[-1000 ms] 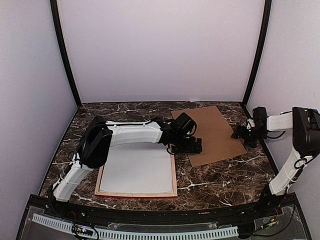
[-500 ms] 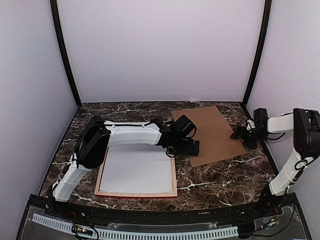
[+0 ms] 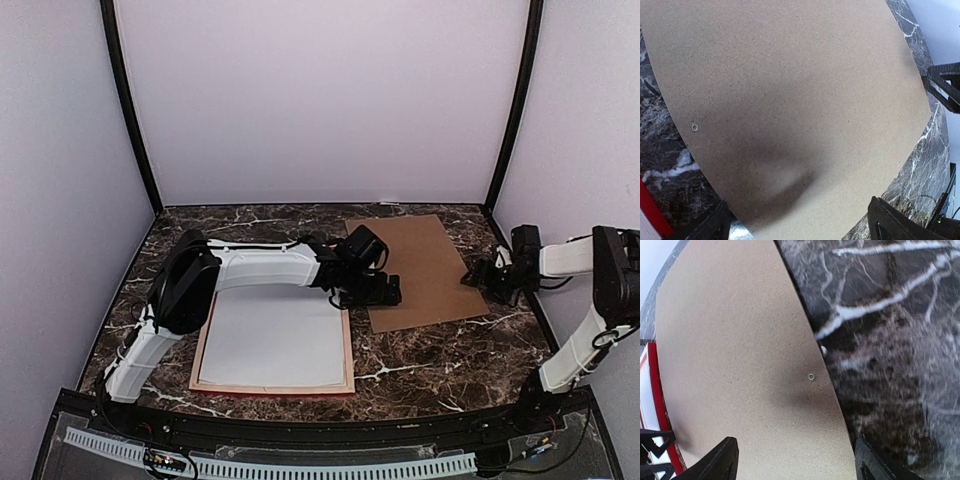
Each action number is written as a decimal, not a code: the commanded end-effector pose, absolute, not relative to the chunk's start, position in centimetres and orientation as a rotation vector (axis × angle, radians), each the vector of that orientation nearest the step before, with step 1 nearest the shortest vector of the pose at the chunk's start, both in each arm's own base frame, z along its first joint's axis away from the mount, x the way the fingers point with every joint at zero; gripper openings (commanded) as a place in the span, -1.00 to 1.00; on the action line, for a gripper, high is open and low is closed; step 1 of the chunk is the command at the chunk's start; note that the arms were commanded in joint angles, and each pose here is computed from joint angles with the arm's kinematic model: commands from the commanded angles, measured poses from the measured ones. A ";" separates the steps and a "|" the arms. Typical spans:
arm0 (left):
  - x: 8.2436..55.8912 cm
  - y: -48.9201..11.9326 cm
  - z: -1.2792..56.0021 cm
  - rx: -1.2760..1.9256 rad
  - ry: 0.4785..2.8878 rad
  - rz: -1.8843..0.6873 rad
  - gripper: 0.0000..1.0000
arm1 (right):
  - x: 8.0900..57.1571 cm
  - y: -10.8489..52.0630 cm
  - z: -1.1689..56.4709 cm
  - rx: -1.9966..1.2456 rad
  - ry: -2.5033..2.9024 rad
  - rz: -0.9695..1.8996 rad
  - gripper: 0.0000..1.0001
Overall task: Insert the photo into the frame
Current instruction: Turn over the backboard.
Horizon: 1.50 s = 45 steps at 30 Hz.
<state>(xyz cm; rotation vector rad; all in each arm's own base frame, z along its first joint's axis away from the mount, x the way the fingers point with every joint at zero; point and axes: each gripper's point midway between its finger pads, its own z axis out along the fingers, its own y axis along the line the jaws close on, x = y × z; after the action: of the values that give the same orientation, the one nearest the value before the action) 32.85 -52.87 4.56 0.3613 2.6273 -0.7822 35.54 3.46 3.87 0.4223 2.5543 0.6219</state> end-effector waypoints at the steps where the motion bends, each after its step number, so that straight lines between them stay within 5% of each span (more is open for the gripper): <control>1: 29.6 -52.9 1.7 0.387 2.744 -0.844 0.96 | 33.2 6.8 6.0 0.373 2.550 0.854 0.54; 19: 26.1 -53.0 4.0 0.406 2.725 -0.952 0.96 | 29.2 11.8 18.0 0.182 2.311 1.225 -0.07; 45: 23.8 -51.5 10.4 0.420 2.604 -1.108 0.96 | 25.1 21.6 29.7 -0.149 2.233 1.272 0.04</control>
<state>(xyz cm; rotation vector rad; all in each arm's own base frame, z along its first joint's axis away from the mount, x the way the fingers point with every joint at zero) 24.61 -51.61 7.39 0.3962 2.6571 -1.0535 25.56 20.12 27.06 -0.1002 2.2739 1.2420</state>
